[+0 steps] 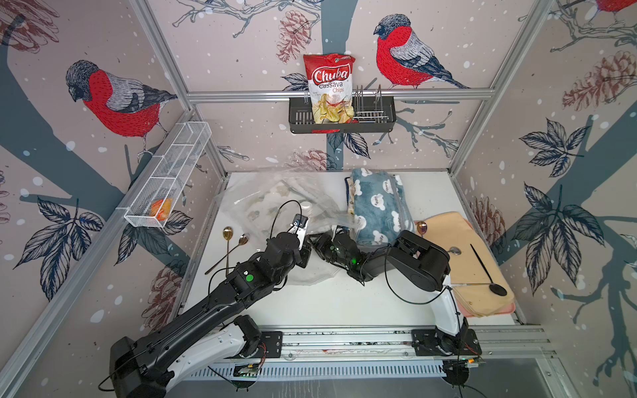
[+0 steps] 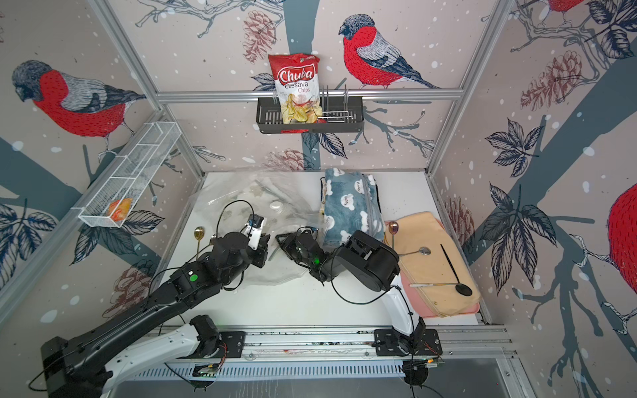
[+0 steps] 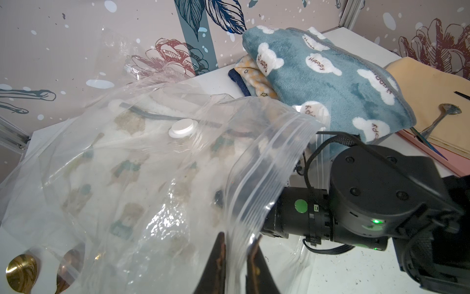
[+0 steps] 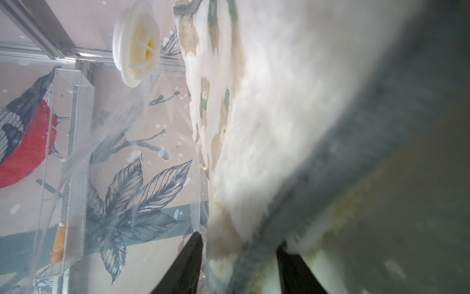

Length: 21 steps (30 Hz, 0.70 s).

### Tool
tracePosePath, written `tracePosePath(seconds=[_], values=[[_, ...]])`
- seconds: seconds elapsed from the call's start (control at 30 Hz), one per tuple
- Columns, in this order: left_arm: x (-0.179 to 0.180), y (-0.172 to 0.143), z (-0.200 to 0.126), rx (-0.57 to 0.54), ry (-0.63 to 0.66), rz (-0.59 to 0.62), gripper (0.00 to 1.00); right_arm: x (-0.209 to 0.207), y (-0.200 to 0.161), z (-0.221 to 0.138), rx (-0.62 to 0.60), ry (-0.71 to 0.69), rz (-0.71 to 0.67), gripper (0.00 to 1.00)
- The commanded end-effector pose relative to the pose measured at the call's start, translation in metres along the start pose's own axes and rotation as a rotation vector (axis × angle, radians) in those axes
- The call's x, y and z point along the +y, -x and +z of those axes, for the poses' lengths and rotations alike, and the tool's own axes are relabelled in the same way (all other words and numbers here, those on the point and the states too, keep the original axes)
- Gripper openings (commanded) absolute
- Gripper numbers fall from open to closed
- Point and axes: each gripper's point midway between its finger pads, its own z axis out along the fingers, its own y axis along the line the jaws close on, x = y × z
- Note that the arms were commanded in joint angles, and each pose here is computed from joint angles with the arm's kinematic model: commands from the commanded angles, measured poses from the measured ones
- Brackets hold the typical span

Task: Take the blanket out of the vacuum bag
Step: Take out the blanket from the vacuum bag.

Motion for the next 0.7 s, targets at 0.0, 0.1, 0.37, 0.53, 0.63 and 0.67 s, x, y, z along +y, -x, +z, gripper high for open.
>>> tracePosePath(seconds=[0.0,0.1,0.37,0.53,0.63,0.67], values=[[0.002,0.008,-0.001,-0.031,0.015,-0.012,0.16,0.017,0.000,-0.003,0.003,0.045,-0.030,0.45],[0.003,0.008,-0.001,-0.031,0.017,-0.012,0.16,0.020,-0.003,-0.005,0.008,0.048,-0.046,0.44],[0.002,0.007,0.001,-0.026,0.018,-0.009,0.16,0.022,0.003,0.010,0.035,0.038,-0.066,0.43],[0.003,0.007,0.000,-0.026,0.023,-0.009,0.16,0.043,0.003,0.015,0.050,0.053,-0.117,0.42],[0.004,0.008,0.000,-0.031,0.024,-0.012,0.16,0.057,0.000,0.015,0.074,0.079,-0.127,0.41],[0.003,0.008,0.000,-0.031,0.023,-0.011,0.16,0.060,0.000,0.015,0.077,0.081,-0.132,0.41]])
